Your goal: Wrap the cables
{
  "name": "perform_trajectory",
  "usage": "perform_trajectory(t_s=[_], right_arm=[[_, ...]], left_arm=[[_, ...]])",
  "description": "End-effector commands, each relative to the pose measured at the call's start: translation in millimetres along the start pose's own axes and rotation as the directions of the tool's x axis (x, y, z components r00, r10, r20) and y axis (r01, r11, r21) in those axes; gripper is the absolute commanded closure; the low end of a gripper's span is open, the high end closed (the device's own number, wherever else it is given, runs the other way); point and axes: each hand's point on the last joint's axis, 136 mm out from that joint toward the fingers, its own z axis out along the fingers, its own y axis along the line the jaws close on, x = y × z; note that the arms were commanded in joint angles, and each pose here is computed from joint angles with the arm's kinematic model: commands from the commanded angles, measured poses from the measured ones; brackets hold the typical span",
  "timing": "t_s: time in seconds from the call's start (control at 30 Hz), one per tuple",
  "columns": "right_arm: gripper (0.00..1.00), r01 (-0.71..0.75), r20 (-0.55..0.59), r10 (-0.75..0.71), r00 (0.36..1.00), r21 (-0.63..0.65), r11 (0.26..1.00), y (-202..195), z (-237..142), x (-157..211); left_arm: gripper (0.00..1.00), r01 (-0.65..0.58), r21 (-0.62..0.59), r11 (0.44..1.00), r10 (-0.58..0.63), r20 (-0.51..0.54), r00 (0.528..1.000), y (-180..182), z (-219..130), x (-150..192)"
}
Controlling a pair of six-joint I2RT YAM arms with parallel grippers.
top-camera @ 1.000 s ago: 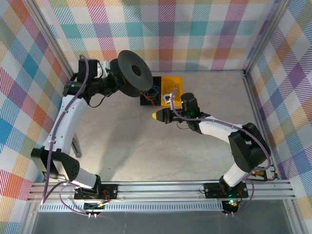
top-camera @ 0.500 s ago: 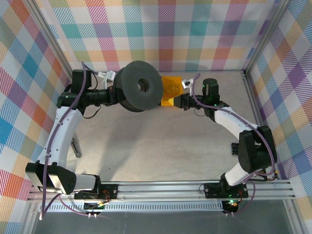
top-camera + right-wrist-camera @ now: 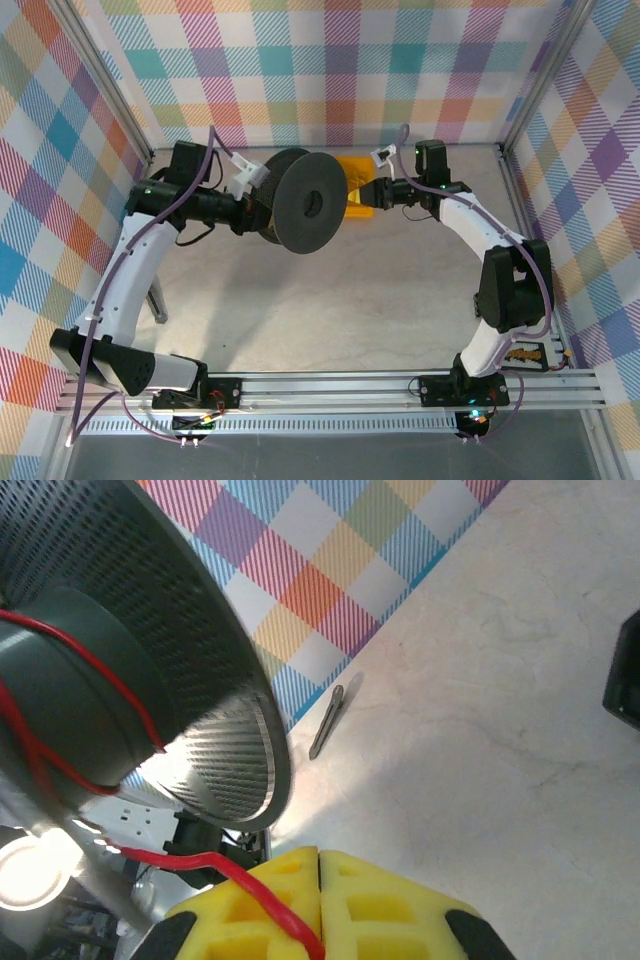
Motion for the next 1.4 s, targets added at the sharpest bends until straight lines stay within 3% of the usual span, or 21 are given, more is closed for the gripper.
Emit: perform_trajectory(t_s=[0.0, 0.33, 0.5, 0.7, 0.93, 1.13, 1.37], right_arm=[[1.0, -0.092, 0.172, 0.045, 0.984, 0.282, 0.955, -72, -70, -39], [1.0, -0.043, 0.157, -0.001, 0.988, 0.276, 0.96, -49, -79, -62], [1.0, -0.021, 0.141, -0.019, 0.99, 0.275, 0.961, -39, -81, -62], [1.0, 0.011, 0.103, -0.042, 0.994, 0.286, 0.958, -30, -81, -59], [1.0, 0.059, 0.043, -0.075, 0.996, 0.294, 0.954, -20, -71, -49], [1.0, 0.143, -0.035, -0.14, 0.99, 0.343, 0.928, -16, -60, -42], [1.0, 0.193, -0.099, -0.166, 0.981, 0.561, 0.805, -38, -82, -38]], left_arm=[[1.0, 0.022, 0.054, 0.998, -0.012, -0.18, 0.984, -32, -12, 51], [1.0, -0.09, -0.142, 0.986, 0.031, -0.373, 0.927, -8, 9, 79], [1.0, -0.254, -0.33, 0.909, 0.062, -0.496, 0.866, 28, 16, 94], [1.0, -0.419, -0.405, 0.813, 0.137, -0.567, 0.812, 55, 24, 103], [1.0, -0.585, -0.415, 0.696, 0.318, -0.553, 0.77, 60, 25, 97], [1.0, -0.597, -0.428, 0.679, 0.354, -0.521, 0.776, 61, 28, 89], [1.0, -0.608, -0.411, 0.679, 0.373, -0.52, 0.768, 59, 30, 91]])
